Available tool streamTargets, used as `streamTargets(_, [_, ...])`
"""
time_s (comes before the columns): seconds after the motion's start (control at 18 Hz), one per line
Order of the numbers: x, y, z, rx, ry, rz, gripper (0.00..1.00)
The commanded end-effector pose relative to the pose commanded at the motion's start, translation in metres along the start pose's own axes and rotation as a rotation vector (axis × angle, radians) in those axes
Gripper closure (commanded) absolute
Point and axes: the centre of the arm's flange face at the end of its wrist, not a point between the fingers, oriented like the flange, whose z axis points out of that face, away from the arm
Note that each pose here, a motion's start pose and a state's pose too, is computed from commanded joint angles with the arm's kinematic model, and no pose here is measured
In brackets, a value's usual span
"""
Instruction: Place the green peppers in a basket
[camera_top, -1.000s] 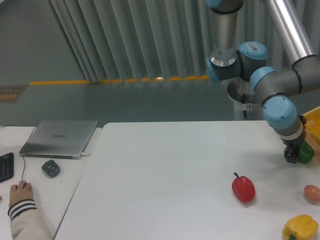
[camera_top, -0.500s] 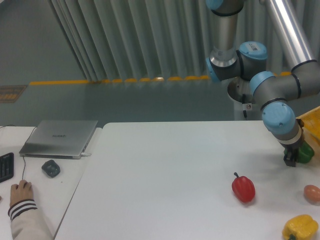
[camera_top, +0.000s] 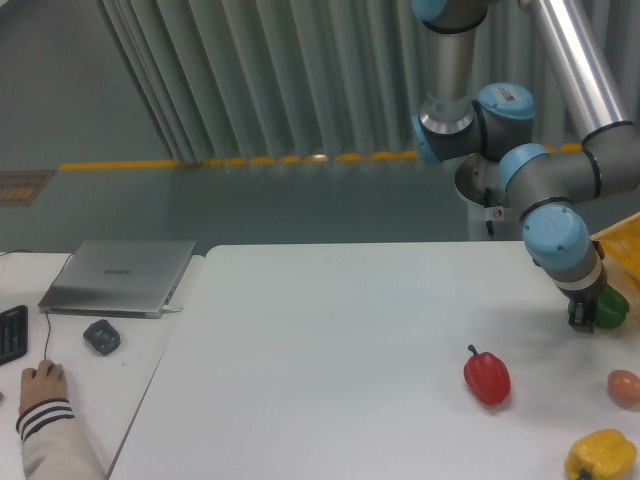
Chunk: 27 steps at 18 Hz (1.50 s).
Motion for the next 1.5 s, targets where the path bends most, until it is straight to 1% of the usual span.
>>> streamTargets(0.11, [0.009,0.001,-0.017,-0.007,-0.035,-0.039,0.43])
streamTargets(0.28, [0.023,0.015,-0.036,-0.009,-0.077,-0.084,0.43])
streamTargets(0.39, [0.044,0.035,-0.049,-0.008,-0.110,-0.136,0.43])
streamTargets(0.56, [0.080,0.070,-0.062,0.061,-0.192,-0.240,0.43])
streamTargets(0.67, [0.101,0.100,-0.059,0.088,-0.211,-0.305,0.43])
streamTargets(0.89, [0.138,0.164,-0.039,0.166,-0.252,-0.443,0.43])
streamTargets(0.94, [0.141,0.176,-0.031,0.186,-0.267,-0.469,0.42])
streamTargets(1.0, [0.144,0.186,-0.021,0.204,-0.274,-0.493,0.40])
streamTargets(1.06, [0.144,0.195,-0.009,0.215,-0.271,-0.509,0.36])
streamTargets(1.22, [0.141,0.217,0.023,0.236,-0.250,-0.542,0.36])
streamTargets(1.39, [0.142,0.232,0.052,0.270,-0.218,-0.567,0.36])
streamTargets(1.44, [0.145,0.236,0.060,0.281,-0.210,-0.578,0.30])
streamTargets(1.5, [0.149,0.238,0.066,0.290,-0.203,-0.587,0.07])
